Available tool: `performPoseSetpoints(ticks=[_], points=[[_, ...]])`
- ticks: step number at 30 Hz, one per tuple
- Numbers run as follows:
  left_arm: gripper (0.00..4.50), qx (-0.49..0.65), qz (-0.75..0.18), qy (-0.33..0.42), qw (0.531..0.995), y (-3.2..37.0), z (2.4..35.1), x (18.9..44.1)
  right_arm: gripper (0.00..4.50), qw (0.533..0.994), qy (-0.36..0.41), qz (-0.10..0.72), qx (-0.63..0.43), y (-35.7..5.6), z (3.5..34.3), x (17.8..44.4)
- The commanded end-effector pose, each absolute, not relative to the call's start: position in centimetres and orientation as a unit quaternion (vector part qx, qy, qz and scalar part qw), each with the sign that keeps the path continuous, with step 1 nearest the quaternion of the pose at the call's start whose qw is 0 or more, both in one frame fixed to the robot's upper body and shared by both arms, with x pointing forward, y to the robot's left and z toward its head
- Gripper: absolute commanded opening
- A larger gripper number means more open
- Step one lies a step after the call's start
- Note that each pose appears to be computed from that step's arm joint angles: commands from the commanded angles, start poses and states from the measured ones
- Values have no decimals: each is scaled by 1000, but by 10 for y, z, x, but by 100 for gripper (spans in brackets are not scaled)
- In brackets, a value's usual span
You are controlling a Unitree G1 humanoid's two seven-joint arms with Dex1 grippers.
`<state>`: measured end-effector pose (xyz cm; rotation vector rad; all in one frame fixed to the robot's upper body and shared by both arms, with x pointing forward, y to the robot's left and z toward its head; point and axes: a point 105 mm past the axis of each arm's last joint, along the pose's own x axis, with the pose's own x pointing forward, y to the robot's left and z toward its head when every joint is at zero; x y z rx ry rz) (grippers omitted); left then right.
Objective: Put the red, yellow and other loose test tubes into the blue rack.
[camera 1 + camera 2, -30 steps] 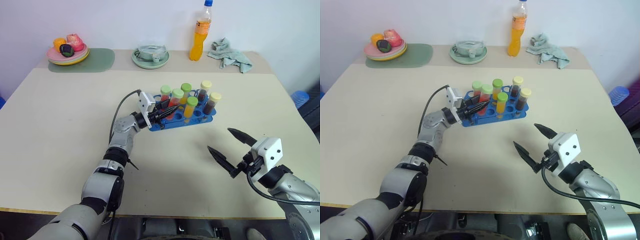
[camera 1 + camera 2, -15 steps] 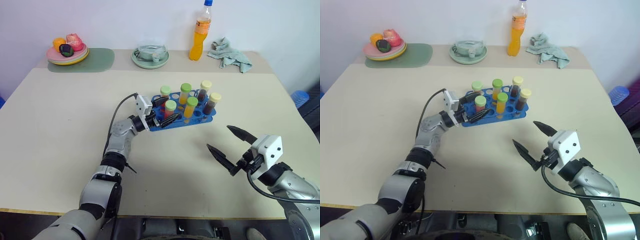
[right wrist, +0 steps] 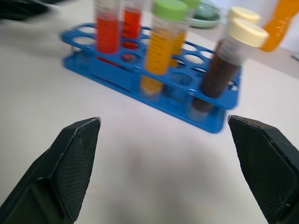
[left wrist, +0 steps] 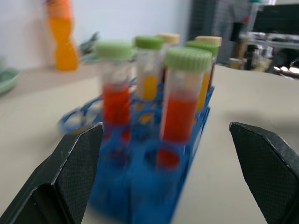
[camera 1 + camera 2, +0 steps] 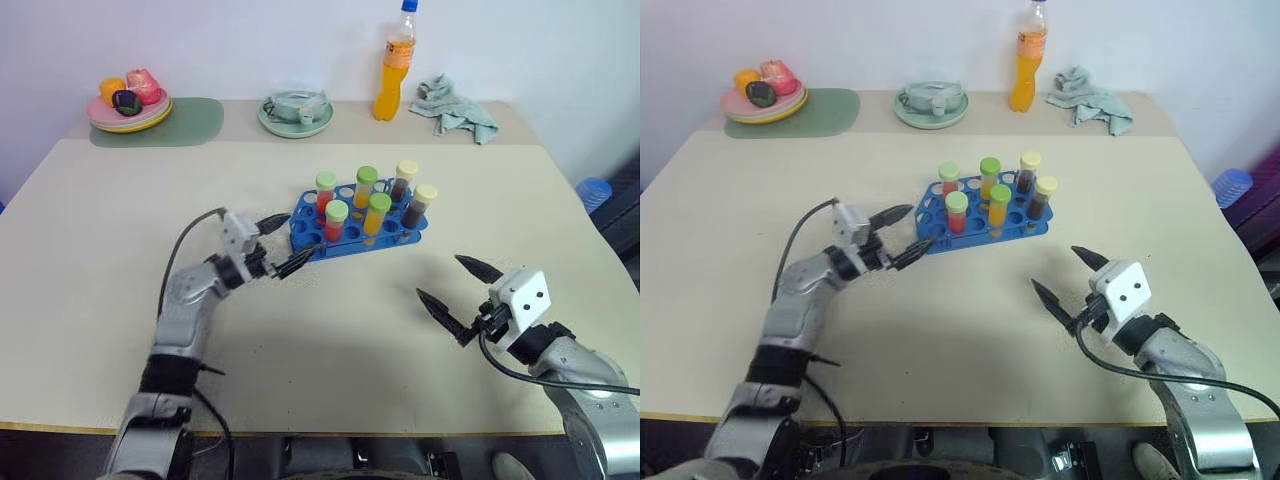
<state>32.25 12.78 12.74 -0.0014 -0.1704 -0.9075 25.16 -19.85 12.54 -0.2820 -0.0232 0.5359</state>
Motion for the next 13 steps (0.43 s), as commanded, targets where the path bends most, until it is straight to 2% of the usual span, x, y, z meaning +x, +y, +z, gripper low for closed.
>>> performPoseSetpoints(ticks=[1, 6, 13], points=[[441, -18, -444, -93, 891, 147, 144, 299, 450, 958, -31, 253, -132, -215, 131, 254], [441, 35, -374, -25, 926, 180, 122, 274, 450, 962, -12, 246, -120, -237, 120, 246], [441, 44, -365, 28, 930, 201, 111, 247, 450, 964, 8, 244, -108, -260, 107, 228]])
